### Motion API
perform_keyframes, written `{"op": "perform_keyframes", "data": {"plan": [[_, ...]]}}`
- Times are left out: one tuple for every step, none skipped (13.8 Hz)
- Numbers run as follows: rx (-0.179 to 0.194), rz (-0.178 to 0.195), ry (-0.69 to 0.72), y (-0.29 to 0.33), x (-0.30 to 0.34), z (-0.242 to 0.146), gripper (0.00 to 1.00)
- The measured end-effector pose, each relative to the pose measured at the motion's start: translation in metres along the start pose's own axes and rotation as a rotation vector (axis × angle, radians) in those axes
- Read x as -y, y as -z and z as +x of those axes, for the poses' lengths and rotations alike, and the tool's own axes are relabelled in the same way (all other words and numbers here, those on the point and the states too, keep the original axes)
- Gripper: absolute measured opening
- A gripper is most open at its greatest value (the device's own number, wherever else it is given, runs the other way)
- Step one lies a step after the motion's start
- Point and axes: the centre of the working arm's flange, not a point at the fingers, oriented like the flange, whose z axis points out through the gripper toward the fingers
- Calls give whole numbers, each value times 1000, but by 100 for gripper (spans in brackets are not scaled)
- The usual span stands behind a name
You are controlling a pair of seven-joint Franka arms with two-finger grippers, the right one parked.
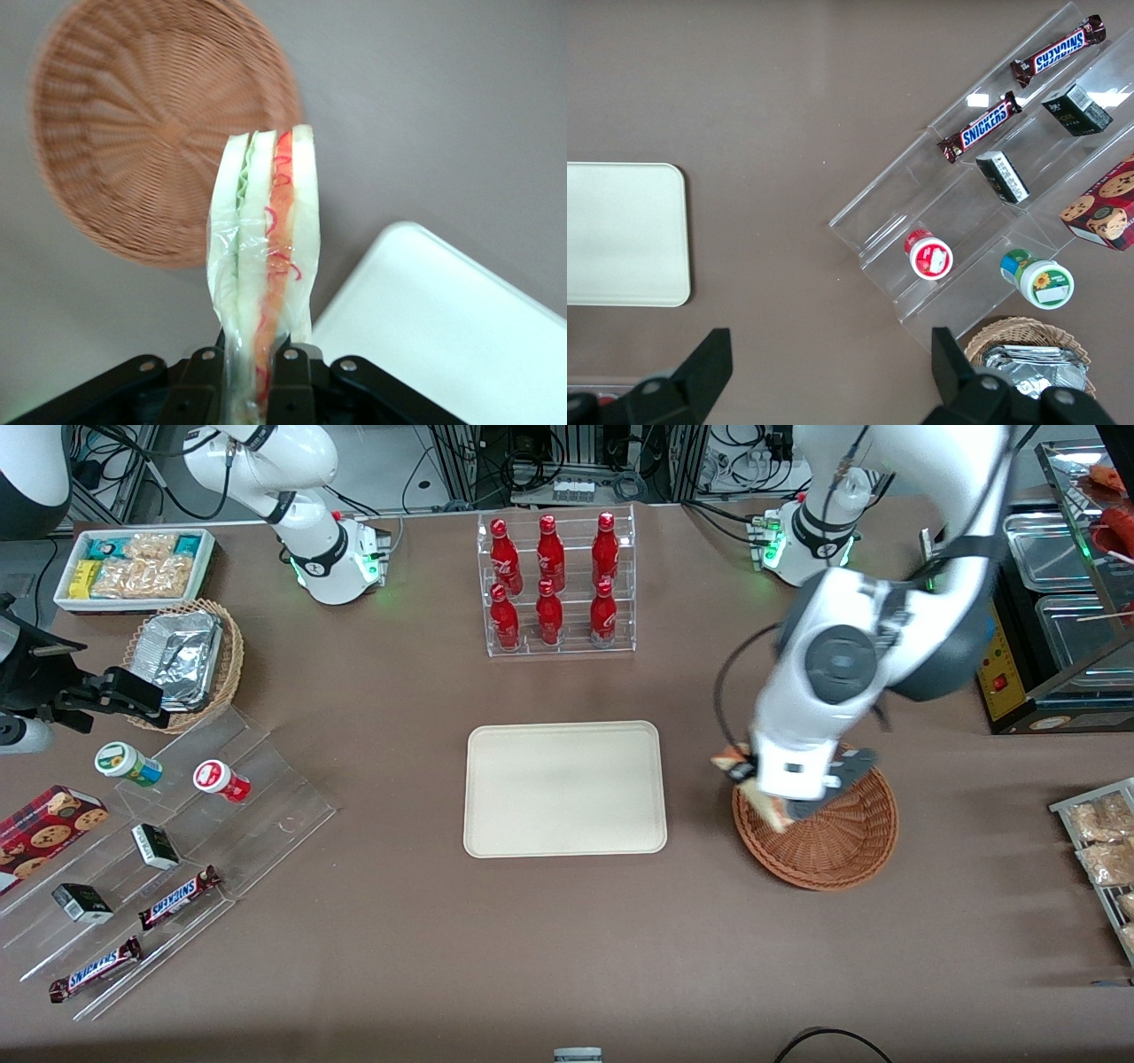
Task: Place sandwich from basket to tray
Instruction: 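Lift the sandwich and carry it over the cream tray, then lower the sandwich onto the tray and open the left gripper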
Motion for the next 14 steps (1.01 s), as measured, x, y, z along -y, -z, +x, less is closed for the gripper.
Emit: {"op": "perform_keyframes", "data": {"plan": [[1, 3, -39, -9, -21, -20, 16], [2, 5, -76, -19, -42, -40, 16], [2, 6, -107, -30, -63, -58, 16], [-2, -2, -134, -41, -81, -73, 16], [-8, -19, -155, -54, -96, -83, 16], [-12, -33, -175, -69, -108, -91, 16], [-16, -45, -197, -87, -120, -102, 16], [-19, -57, -217, -105, -130, -114, 16], [-26, -67, -240, -123, -140, -125, 16], [-41, -72, -267, -140, -148, -137, 16], [-58, -65, -295, -154, -153, -146, 16], [-72, -55, -320, -165, -156, -152, 16], [-80, -47, -354, -172, -160, -157, 16], [-83, -42, -395, -176, -162, -162, 16]]}}
